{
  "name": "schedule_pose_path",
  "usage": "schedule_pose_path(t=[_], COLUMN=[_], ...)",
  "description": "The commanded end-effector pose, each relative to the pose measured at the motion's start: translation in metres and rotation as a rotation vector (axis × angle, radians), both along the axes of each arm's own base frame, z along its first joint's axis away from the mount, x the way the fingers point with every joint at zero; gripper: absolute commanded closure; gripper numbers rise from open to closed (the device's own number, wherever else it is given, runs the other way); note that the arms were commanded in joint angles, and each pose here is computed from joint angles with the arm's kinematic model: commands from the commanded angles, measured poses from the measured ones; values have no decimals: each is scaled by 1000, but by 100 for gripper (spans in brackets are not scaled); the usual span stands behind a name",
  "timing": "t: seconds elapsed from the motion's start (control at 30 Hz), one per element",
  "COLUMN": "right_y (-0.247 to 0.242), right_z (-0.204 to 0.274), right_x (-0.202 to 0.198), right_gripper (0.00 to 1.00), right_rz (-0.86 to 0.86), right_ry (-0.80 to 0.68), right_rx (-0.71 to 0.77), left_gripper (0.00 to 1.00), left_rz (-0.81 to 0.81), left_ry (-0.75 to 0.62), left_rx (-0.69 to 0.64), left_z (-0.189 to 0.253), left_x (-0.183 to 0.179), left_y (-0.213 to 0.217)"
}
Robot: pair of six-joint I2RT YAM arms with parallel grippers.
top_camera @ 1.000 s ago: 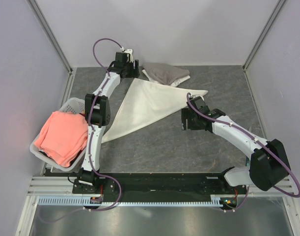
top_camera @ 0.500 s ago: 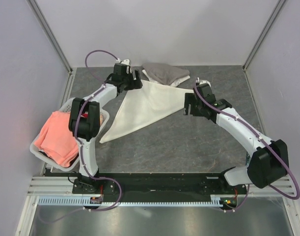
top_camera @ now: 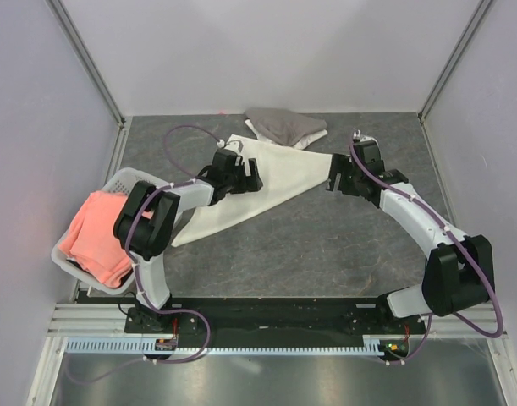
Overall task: Fold the napkin, place the utensils inside, and roll it up
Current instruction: Fold the napkin, then grab a utensil with the right arm
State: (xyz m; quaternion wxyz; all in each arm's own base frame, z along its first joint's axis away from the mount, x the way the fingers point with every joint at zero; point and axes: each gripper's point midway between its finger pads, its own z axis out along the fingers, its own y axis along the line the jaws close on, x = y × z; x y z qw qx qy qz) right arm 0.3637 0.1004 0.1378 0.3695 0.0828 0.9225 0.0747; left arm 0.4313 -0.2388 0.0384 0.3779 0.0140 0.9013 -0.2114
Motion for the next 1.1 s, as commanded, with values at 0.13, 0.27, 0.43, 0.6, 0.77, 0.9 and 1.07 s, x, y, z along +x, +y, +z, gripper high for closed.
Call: schedule_pose_path(t=[0.13, 0.27, 0.43, 0.6, 0.77, 0.9, 1.07], right_y=[-35, -67, -109, -182, -235, -246, -257], right_z=[-8, -13, -19, -23, -30, -44, -60], right_x=[-18, -29, -47, -81, -121, -137, -149], right_gripper=[10, 5, 2, 2, 2, 2, 2], right_rz=[-127, -240, -365, -609, -790, -890, -956], right_ry=[-13, -6, 16, 45, 76, 141, 184], right_rx=[46, 36, 16, -43, -145, -133, -58], left_gripper=[7, 7, 7, 6, 6, 5, 4], left_rz=[-6, -24, -17, -34, -87, -114, -134], left_ry=[9, 64, 117, 144, 80, 3, -97], left_rx=[-52, -38, -32, -50, -79, -102, -113], left_z=[2, -14, -28, -33, -2, 39, 85], left_x=[-50, -93, -125, -152, -147, -141, -139], left_y=[-12, -20, -20, -23, -36, -40, -35])
